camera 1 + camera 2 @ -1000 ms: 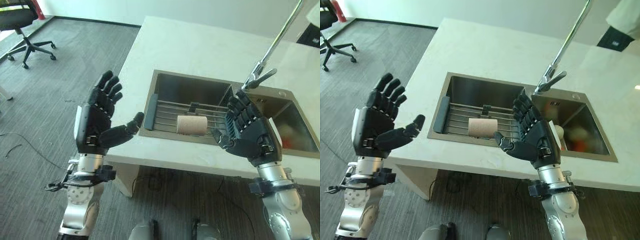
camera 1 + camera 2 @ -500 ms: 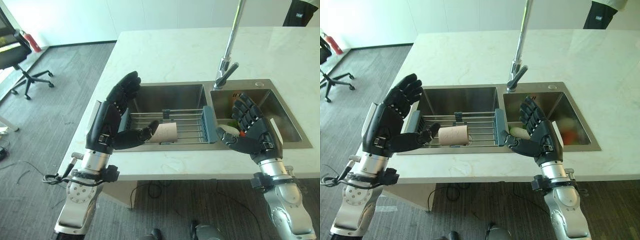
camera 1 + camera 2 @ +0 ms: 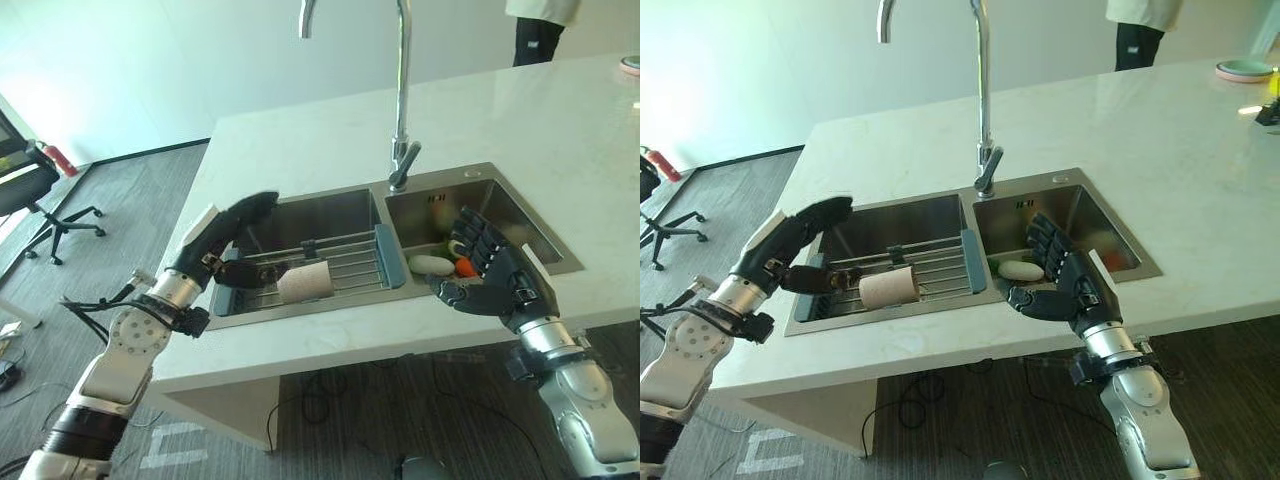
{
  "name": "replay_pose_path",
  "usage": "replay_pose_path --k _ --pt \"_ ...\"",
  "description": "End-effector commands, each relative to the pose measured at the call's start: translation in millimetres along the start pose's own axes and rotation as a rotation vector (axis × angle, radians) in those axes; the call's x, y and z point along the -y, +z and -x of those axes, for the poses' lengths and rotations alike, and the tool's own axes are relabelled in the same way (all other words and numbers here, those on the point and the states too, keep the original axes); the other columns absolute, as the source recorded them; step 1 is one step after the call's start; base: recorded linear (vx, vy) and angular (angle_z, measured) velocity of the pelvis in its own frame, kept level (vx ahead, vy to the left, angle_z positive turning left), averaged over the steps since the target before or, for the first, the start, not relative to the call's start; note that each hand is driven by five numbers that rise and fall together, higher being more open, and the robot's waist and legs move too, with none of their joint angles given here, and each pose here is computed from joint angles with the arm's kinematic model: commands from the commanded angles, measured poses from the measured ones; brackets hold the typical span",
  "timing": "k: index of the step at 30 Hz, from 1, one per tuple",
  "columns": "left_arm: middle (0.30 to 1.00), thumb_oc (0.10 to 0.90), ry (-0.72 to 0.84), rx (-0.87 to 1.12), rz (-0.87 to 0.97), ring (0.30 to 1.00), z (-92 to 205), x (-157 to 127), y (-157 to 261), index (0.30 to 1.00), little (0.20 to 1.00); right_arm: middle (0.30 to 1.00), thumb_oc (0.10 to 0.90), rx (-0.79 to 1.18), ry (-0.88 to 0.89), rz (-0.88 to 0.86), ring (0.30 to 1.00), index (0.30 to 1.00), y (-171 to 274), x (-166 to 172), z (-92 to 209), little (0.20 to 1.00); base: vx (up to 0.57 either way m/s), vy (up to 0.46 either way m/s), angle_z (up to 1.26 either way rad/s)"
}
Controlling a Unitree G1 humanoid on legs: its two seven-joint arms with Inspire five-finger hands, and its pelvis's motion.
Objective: Place the dishes in the dishwasher.
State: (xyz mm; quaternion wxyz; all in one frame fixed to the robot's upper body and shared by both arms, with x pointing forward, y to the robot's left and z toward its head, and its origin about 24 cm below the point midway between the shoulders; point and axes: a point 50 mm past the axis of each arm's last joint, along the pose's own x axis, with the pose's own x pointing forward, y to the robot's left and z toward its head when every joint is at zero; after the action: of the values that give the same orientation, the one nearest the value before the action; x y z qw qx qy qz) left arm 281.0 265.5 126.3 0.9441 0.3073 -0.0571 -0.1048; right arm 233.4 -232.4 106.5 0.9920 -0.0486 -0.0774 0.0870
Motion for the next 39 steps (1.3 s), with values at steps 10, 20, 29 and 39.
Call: replay_pose_path --k 10,20,29,39 --pt "0.900 0.800 0.066 0.016 -0.095 0.900 -32 -46 17 0.900 0.900 0.900 0.800 0.264 0.098 0.084 0.900 0.900 57 5 -20 0.900 0.00 0.040 -0.14" --pt "0.900 0.800 0.078 -0.068 -0.089 0.900 -38 -57 4 0.900 0.900 0.900 0.800 0.246 0.110 0.098 0.900 0.900 57 12 -16 0.900 -0.02 0.014 -0.16" --pt "0.900 0.800 -0.011 -0.166 -0.078 0.900 -36 -49 -10 0.900 0.900 0.900 0.800 0.229 0.115 0.104 0.900 0.900 54 14 -14 0.900 -0.01 0.005 -0.07" --pt "0.900 0.800 -0.119 -0.302 -0.075 0.900 -31 -46 -28 0.900 0.900 0.900 0.800 0.213 0.116 0.115 0.900 0.900 55 17 -14 0.900 0.00 0.013 -0.03"
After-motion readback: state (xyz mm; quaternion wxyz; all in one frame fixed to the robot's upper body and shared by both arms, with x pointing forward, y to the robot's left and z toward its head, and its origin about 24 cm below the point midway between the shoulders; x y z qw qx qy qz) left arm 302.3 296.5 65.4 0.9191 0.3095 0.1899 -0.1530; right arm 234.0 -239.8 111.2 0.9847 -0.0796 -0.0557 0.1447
